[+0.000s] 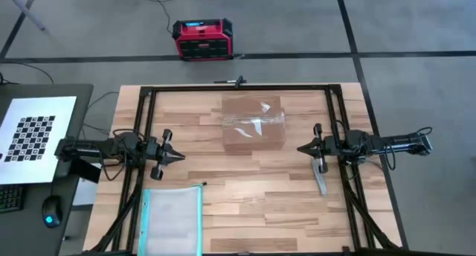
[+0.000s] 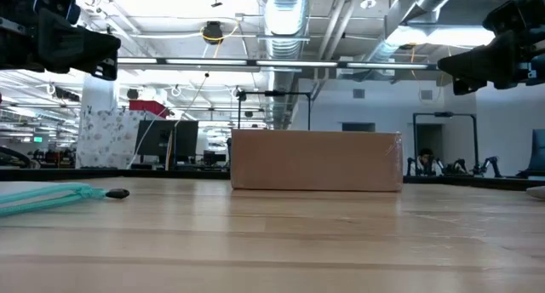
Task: Unpack boxes
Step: Open the cardboard box using the gray cutter
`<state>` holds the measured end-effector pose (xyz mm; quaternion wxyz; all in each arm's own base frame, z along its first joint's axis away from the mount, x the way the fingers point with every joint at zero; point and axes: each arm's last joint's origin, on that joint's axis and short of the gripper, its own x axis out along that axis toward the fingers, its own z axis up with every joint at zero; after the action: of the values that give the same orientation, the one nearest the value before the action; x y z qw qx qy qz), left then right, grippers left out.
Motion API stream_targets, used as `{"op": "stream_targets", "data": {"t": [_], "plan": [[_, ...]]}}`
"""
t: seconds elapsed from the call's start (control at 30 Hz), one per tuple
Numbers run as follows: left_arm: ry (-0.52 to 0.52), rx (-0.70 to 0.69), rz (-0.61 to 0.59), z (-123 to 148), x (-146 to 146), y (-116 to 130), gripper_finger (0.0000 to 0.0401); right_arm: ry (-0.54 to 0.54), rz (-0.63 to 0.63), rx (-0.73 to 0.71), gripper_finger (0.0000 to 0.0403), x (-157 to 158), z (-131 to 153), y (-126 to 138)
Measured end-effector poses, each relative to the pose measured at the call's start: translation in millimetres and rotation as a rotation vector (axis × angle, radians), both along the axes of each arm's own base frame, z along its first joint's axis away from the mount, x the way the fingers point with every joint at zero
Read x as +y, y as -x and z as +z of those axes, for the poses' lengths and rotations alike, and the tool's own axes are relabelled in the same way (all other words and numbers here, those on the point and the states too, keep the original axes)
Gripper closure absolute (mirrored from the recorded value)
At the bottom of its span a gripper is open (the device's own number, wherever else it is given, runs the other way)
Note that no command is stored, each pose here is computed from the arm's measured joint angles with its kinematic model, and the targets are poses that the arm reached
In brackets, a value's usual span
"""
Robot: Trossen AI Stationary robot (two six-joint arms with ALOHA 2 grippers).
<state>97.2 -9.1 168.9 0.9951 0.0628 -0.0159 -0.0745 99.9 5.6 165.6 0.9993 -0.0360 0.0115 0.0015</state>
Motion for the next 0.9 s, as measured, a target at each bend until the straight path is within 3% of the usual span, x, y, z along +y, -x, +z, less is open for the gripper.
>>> {"op": "stream_targets", "data": {"t": [0.2,0.47,0.57,0.73,0.8,0.9], "plan": [[0.063,0.004,-0.001,1,0,0,0.0388,0.000,0.000,0.000,0.0403,0,0,0],[0.483,0.014,0.016,7,1,1,0.0388,0.000,0.000,0.000,0.0403,0,0,0],[0.527,0.028,0.016,7,1,1,0.0388,0.000,0.000,0.000,0.0403,0,0,0],[0.516,0.018,0.029,8,2,1,0.0388,-0.004,-0.003,-0.017,0.0403,0,1,0],[0.508,0.015,0.038,8,2,1,0.0388,-0.092,-0.005,-0.080,0.0403,0,7,0],[0.508,0.006,0.045,9,2,1,0.0388,-0.352,-0.019,-0.231,0.0403,-2,21,2]]}}
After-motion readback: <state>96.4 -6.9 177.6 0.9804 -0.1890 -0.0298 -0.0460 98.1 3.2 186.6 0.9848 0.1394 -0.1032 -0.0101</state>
